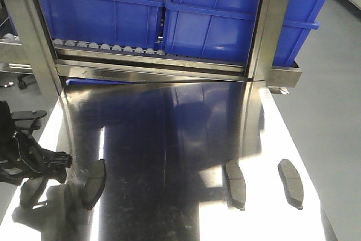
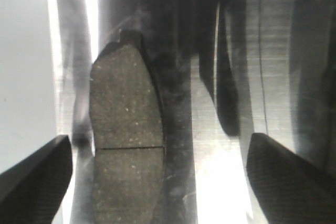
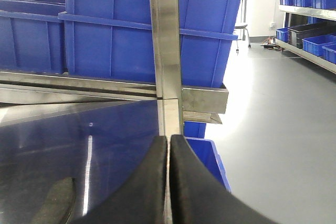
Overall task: Move and align brake pads A on conveyor
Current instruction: 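Grasp the dark grey brake pad with the left gripper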
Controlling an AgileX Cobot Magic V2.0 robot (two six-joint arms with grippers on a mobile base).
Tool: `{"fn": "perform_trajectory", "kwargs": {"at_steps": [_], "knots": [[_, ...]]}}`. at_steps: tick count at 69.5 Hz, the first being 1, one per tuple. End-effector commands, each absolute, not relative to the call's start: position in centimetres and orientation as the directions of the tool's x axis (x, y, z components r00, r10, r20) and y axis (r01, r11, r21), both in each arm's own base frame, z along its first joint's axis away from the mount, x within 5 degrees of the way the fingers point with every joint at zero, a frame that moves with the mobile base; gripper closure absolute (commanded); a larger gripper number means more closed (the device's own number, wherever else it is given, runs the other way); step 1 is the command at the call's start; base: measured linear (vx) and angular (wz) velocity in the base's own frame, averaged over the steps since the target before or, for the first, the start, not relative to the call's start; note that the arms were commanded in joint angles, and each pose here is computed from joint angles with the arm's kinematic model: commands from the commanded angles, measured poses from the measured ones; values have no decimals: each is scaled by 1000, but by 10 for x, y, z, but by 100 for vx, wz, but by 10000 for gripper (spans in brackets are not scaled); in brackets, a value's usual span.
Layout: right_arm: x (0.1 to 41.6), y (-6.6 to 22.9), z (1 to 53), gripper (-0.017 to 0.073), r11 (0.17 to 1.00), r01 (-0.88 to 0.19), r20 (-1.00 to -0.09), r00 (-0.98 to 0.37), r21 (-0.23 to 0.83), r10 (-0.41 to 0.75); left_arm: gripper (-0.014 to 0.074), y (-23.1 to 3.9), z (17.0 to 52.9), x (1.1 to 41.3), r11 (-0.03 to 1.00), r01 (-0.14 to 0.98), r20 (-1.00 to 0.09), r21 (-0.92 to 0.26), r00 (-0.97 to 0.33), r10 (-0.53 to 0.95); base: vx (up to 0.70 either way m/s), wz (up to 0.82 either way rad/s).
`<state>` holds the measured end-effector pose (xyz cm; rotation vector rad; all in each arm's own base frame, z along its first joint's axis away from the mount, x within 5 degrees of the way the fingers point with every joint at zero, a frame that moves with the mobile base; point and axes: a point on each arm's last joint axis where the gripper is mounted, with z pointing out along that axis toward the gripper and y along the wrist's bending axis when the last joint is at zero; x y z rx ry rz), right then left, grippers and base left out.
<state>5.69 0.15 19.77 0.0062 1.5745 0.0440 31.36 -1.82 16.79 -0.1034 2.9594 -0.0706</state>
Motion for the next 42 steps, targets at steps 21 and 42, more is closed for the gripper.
{"fn": "perform_trajectory", "kwargs": {"at_steps": [21,42], "knots": [[56,1,203,566,999,-19,-997,72,28,29,60,-20,182,320,995,-70,-245,-66,-966,-84,0,0],[56,1,203,566,999,-19,-997,72,28,29,229,-20,182,320,995,-70,-242,-66,-967,-84,0,0]]}}
